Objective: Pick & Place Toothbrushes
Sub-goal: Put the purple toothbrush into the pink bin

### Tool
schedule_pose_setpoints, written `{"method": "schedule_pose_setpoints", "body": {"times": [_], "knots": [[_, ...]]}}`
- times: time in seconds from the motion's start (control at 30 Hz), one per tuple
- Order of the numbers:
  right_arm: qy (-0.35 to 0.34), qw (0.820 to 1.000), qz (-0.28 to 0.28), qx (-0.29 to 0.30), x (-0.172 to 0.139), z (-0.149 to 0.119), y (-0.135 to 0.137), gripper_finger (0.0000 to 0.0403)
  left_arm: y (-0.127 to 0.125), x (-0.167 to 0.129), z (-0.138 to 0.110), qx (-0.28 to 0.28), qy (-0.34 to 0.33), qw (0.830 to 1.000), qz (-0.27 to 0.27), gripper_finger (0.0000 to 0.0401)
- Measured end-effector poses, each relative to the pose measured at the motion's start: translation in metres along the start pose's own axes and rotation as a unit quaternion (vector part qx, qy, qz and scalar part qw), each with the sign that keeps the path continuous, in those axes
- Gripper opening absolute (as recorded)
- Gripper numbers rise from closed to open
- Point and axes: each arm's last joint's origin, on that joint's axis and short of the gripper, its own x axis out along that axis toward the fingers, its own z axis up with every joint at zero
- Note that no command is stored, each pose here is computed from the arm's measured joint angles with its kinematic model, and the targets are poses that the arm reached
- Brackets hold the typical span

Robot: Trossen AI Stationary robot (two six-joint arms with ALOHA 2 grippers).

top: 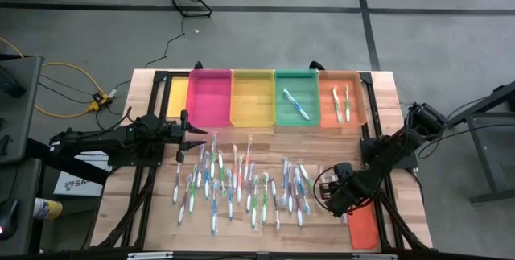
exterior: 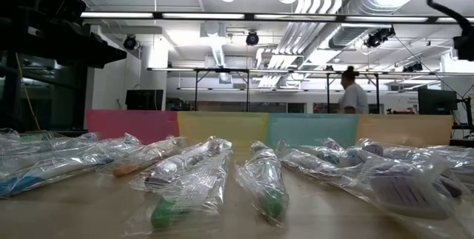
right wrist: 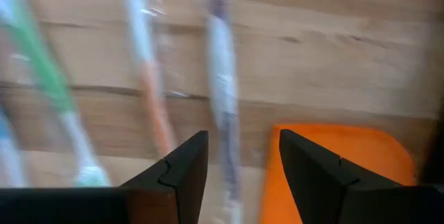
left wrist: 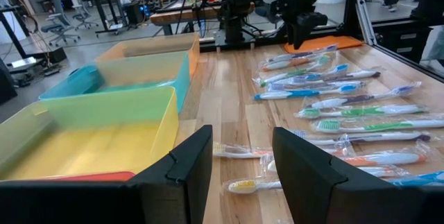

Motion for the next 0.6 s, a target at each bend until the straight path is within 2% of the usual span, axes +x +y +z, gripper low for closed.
{"method": "schedule_pose_setpoints", "body": {"times": [0.1, 0.4, 0.6], "knots": [[-0.002, 1.000, 0.021, -0.009, 0.000, 0.004, 0.007, 0.0171, 0.000, 0.000, 0.000, 0.000, 0.000, 1.000, 0.000, 0.0147], [0.000, 1.000, -0.009, -0.017, 0.002, 0.025, 0.015, 0.0171, 0.000, 0.000, 0.000, 0.000, 0.000, 1.000, 0.000, 0.0147], [0.013, 1.000, -0.020, -0.013, 0.003, 0.027, 0.016, 0.0171, 0.000, 0.000, 0.000, 0.000, 0.000, 1.000, 0.000, 0.0147]]}}
